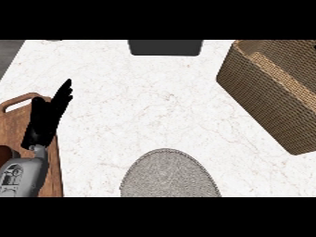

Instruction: Pick the tomato from the placemat and place it in the basket

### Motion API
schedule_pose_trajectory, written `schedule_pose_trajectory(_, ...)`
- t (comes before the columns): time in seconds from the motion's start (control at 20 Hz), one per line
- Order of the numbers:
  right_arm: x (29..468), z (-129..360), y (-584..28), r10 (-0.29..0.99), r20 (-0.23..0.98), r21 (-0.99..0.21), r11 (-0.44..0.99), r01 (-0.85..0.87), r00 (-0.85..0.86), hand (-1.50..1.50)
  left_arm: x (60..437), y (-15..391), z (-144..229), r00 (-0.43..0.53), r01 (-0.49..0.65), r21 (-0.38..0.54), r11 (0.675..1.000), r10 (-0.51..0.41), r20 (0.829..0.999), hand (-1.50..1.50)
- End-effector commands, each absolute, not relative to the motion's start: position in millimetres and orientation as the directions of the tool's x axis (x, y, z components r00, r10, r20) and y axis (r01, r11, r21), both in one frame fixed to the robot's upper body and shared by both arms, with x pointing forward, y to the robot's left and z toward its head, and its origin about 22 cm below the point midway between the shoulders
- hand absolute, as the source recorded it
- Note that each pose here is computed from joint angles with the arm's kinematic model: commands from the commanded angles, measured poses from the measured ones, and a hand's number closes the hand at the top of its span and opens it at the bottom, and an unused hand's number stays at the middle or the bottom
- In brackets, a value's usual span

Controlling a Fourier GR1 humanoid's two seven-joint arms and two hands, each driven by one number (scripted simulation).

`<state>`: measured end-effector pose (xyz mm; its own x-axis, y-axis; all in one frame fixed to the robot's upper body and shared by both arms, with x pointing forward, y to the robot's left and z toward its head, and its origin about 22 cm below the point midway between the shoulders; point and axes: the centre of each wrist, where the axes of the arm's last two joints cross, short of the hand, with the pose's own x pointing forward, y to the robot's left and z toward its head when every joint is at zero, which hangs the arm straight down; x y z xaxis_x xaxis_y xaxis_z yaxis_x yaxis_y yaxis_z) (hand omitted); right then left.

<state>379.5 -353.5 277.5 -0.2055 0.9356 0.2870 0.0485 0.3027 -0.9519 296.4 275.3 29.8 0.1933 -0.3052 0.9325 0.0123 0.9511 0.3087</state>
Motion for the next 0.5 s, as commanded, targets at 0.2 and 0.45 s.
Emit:
schedule_pose_trajectory(0.2,405,227,-375,0.919,0.348,-0.937,0.346,-0.045,-0.185,1.50,295,271,23,0.204,0.004,0.316,0.949,-0.310,0.929,0.00)
schedule_pose_trajectory(0.45,409,187,-383,0.867,0.490,-0.870,0.479,-0.119,-0.092,-1.50,308,280,31,0.195,0.015,0.311,0.950,-0.308,0.931,0.00)
